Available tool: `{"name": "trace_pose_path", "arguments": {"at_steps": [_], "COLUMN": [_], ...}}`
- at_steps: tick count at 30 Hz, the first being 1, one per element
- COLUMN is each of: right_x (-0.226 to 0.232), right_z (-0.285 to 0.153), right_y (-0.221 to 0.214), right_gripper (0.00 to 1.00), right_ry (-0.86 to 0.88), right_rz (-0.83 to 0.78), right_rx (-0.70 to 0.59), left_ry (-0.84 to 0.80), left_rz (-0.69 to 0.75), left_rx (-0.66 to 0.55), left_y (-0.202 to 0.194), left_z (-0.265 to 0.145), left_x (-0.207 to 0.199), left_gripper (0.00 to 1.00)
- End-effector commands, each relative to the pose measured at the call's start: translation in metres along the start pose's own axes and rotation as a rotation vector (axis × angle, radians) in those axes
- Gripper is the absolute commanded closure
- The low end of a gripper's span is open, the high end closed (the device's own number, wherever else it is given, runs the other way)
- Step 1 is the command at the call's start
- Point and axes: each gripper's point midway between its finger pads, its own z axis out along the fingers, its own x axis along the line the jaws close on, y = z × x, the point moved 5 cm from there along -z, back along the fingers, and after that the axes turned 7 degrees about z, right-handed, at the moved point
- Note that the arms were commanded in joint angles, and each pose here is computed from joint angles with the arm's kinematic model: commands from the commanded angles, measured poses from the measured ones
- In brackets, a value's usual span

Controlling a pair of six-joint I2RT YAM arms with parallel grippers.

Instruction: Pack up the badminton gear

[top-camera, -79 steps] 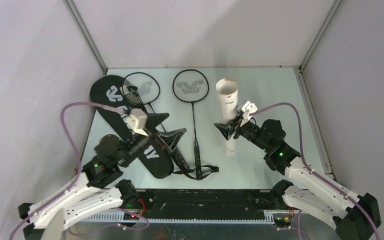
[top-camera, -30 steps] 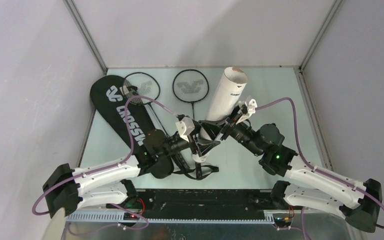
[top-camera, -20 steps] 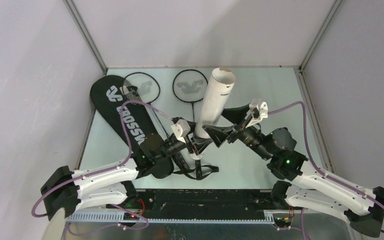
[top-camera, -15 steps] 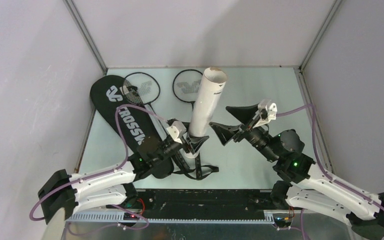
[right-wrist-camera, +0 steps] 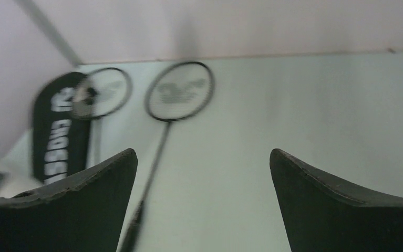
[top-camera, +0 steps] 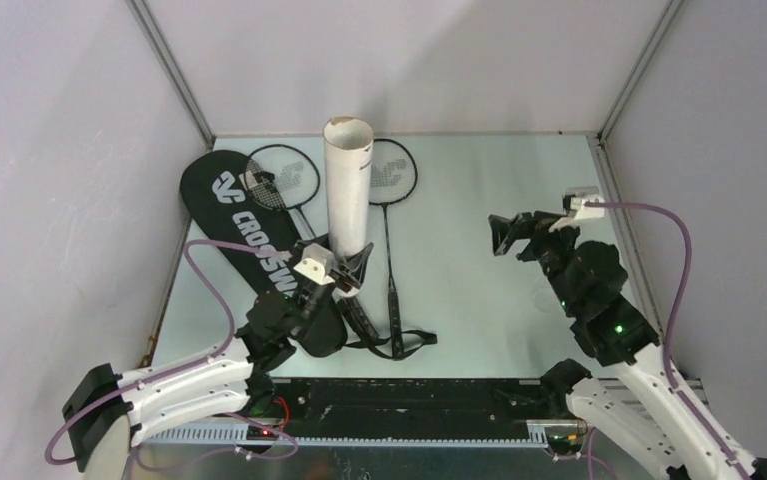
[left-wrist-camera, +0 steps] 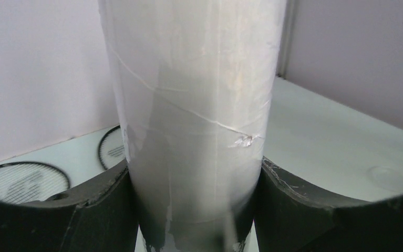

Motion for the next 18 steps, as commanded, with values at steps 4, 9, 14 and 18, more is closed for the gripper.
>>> {"name": "trace_pose_path", "arguments": {"at_steps": [4,9,14,18], "right_x": [-0.076,-0.118,-0.127,-0.137], "right_z": [0.029,0.051,0.080,0.099], "right_y": [-0.036,-0.064,-0.089,-0.099], "right_gripper": [0.01,0.01,0.01,0.01], "right_ry": [-0.265,-0.341,-0.286,-0.286], "right_rz": [0.085,0.107,0.072,0.039], "right_rx": [0.235,0.285,0.353,0.374], "left_ry": [0.219,0.286,0.345,0.346], "left_rz": [0.028,0.069,0.072,0.086], "left_rx": [-0.107,-0.140,-0.150,-0.183], "left_y": [0.001,-0.015,-0.022,-0.027], "left_z": [0.011,0.014,0.022,0.019], "left_x": [0.050,0.069,0.091,0.097], "left_gripper": [1.00,1.00,1.00,1.00]}}
